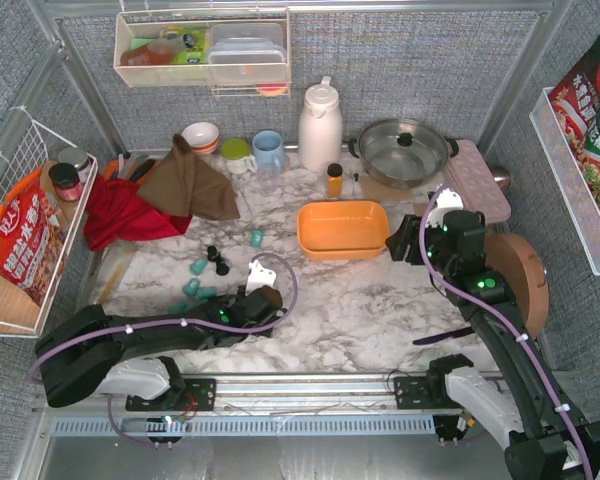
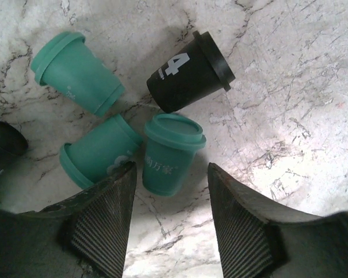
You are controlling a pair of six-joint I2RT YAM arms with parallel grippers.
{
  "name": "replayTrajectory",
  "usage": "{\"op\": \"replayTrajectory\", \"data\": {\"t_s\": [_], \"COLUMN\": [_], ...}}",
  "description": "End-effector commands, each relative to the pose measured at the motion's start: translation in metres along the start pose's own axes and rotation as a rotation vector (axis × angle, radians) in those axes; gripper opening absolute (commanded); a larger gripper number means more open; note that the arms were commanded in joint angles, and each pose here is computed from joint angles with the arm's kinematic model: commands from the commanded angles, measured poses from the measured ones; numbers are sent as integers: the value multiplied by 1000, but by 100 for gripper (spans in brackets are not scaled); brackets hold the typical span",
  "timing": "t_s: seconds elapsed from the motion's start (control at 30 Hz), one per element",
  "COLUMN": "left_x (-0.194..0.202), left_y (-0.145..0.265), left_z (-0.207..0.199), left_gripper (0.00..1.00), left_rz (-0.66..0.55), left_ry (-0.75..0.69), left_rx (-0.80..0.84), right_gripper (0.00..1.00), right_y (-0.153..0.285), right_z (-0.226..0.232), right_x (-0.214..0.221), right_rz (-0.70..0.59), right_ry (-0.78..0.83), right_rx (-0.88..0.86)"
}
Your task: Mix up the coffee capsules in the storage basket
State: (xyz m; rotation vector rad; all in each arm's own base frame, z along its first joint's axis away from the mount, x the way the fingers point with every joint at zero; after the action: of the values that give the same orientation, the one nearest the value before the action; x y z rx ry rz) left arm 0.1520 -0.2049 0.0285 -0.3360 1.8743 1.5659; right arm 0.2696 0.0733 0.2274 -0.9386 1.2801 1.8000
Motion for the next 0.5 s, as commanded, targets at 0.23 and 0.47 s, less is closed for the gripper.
{"op": "replayTrajectory", "data": {"t_s": [0.23, 0.47], "left_x": [-7, -8], "left_y": [-7, -5], "left_z": [-8, -14], "left_gripper": [44, 34], "left_rz": [-19, -18], "left_ry": [-41, -67], "left_rx": [14, 64], "right_gripper": [63, 64], "right_y": [3, 2], "right_z": [10, 15], "right_x": [-1, -1], "right_rz": [8, 29], "right_ry": [-5, -11], "right_rx": [-48, -68]}}
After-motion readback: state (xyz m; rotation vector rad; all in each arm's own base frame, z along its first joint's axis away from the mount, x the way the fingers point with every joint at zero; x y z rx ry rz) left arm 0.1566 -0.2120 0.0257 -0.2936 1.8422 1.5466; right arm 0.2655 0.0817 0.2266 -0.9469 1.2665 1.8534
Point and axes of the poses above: each gripper's point midway between its finger pads, its own y axis back along the fingers, its own z axis along the line the jaws close on, x = y × z, the point moved 2 cm from there along y, back along the fingers, and after that the axes turned 3 degrees about y, right-handed, at the moved point
